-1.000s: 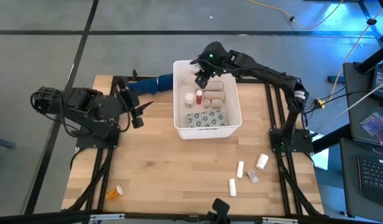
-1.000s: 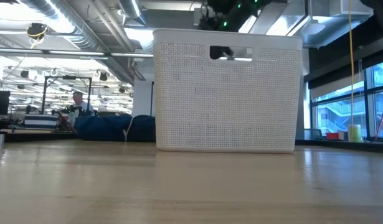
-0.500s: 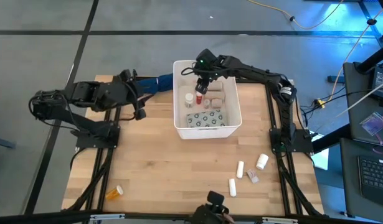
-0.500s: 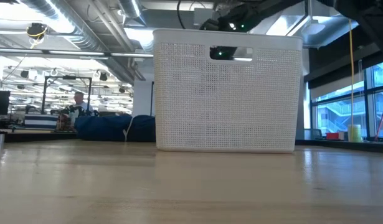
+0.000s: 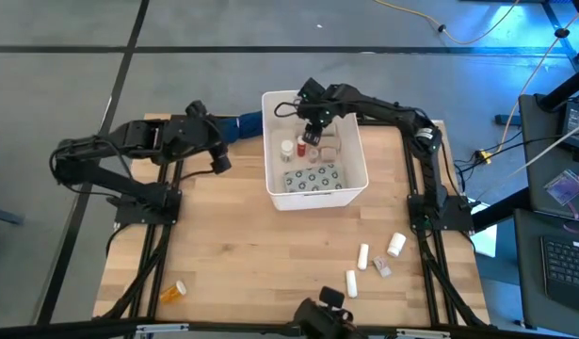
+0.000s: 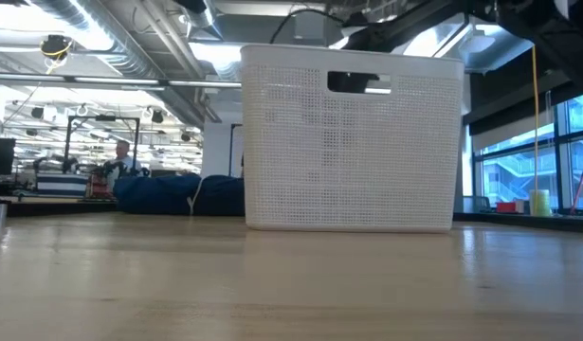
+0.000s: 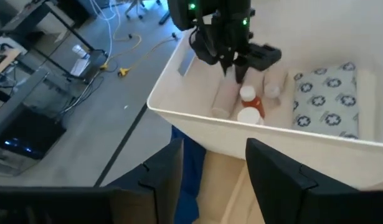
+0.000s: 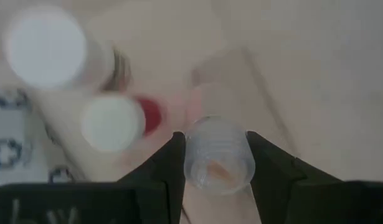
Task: Pick & place medical supplies in basket/bin
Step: Put the left transparent medicine bottle into the bin
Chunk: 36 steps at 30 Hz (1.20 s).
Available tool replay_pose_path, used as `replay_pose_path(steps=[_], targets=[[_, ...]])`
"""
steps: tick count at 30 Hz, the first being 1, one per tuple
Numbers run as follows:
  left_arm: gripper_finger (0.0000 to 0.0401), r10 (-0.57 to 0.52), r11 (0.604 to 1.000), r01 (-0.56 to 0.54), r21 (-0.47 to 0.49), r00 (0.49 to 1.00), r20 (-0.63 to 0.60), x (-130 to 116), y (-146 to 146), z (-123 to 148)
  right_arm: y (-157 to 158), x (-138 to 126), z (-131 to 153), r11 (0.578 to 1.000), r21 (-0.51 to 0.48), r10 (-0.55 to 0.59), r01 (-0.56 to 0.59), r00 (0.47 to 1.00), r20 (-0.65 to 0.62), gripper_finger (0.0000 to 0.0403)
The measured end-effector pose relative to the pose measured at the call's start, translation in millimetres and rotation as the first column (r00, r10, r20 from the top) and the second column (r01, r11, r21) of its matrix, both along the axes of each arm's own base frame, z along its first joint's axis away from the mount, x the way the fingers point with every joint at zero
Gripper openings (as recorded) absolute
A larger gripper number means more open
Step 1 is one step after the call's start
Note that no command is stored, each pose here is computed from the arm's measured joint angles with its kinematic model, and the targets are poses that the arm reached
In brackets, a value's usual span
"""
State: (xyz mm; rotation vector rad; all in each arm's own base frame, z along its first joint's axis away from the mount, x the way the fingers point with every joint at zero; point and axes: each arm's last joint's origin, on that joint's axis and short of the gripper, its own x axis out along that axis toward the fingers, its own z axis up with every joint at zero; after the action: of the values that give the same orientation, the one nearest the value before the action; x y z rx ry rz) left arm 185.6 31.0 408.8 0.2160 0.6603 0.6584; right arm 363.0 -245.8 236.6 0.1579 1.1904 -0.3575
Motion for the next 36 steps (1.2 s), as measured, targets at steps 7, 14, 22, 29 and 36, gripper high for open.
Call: replay_pose_path(steps=[7, 14, 22, 29, 36], targets=[[0.0168, 0.018, 1.0, -0.018, 0.002, 0.998, -0.055, 10.2, 9.5, -6.8, -0.7, 1.5, -17.2, 0.999, 0.036, 0.027, -0.025, 0.998, -0.064, 0.0135], [0.0168, 0.013, 1.0, -0.014, -0.017, 0.997, -0.078, 12.2, 18.2, -9.4, -3.1, 5.0, -33.0, 0.998, 0.056, 0.034, -0.029, 0.995, -0.093, 0.0135], [0.0168, 0.047, 0.999, -0.049, -0.022, 0.996, -0.078, 10.1, 26.3, -9.5, -4.3, 7.0, -39.4, 0.998, 0.06, 0.034, -0.028, 0.995, -0.099, 0.0141], [0.0168, 0.056, 0.998, -0.059, -0.037, 0.996, -0.075, 8.7, 31.2, -9.7, -4.1, 7.1, -39.4, 0.998, 0.06, 0.035, -0.029, 0.995, -0.099, 0.0178], [0.0168, 0.062, 0.997, -0.064, -0.037, 0.995, -0.075, 8.3, 32.4, -9.7, -4.1, 7.5, -39.3, 0.998, 0.058, 0.035, -0.03, 0.995, -0.096, 0.0197]])
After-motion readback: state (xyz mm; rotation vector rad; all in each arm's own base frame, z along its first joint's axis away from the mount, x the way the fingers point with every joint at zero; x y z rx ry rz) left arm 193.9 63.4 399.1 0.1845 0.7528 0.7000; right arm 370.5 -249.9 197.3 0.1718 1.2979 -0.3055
